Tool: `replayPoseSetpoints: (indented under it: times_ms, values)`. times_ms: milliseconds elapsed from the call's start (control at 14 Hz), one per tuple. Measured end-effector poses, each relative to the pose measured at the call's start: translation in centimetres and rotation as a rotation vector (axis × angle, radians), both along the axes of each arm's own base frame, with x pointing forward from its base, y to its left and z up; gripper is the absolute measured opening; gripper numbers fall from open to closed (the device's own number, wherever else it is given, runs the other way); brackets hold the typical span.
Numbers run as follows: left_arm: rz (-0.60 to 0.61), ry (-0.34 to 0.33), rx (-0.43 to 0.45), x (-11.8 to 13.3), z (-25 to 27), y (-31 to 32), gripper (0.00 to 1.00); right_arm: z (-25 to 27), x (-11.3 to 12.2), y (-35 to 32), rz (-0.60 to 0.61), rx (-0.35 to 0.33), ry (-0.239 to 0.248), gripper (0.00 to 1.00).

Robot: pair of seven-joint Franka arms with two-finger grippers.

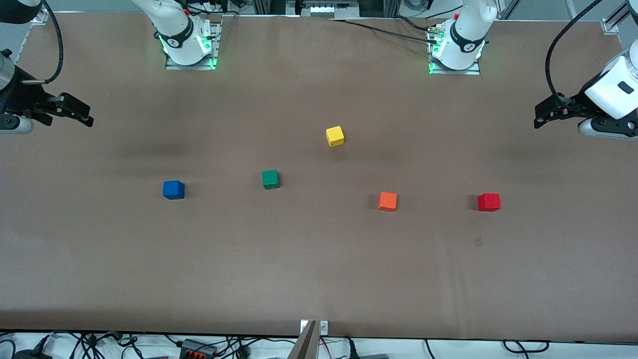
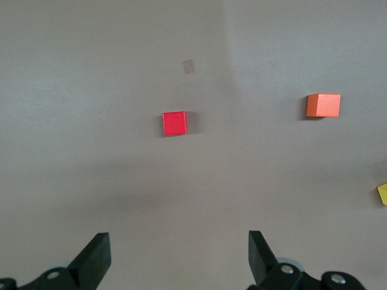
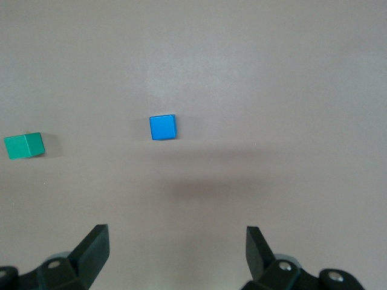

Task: Pass red block to right arm, stack on blue
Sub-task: 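Move the left gripper toward the red cube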

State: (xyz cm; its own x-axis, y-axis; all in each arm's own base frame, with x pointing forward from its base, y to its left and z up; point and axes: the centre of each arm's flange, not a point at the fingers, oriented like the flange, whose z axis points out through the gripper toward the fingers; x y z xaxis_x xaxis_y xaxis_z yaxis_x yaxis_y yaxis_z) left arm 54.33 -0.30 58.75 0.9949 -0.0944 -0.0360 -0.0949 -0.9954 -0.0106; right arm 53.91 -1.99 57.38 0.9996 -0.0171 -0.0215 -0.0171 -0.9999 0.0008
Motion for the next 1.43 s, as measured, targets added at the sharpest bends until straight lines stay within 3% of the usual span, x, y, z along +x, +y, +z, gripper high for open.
replayPoseSetpoints:
  times_ms: [1071, 1429]
  values:
    - [0.003, 0.000, 0.000, 0.0, 0.1, 0.2, 1.00, 0.1, 0.0, -0.7, -0.012, 0.001, -0.001, 1.00]
    - [0.017, 0.166, 0.000, 0.0, -3.7, 0.9, 1.00, 0.0, 0.0, -0.3, -0.005, 0.000, -0.001, 1.00]
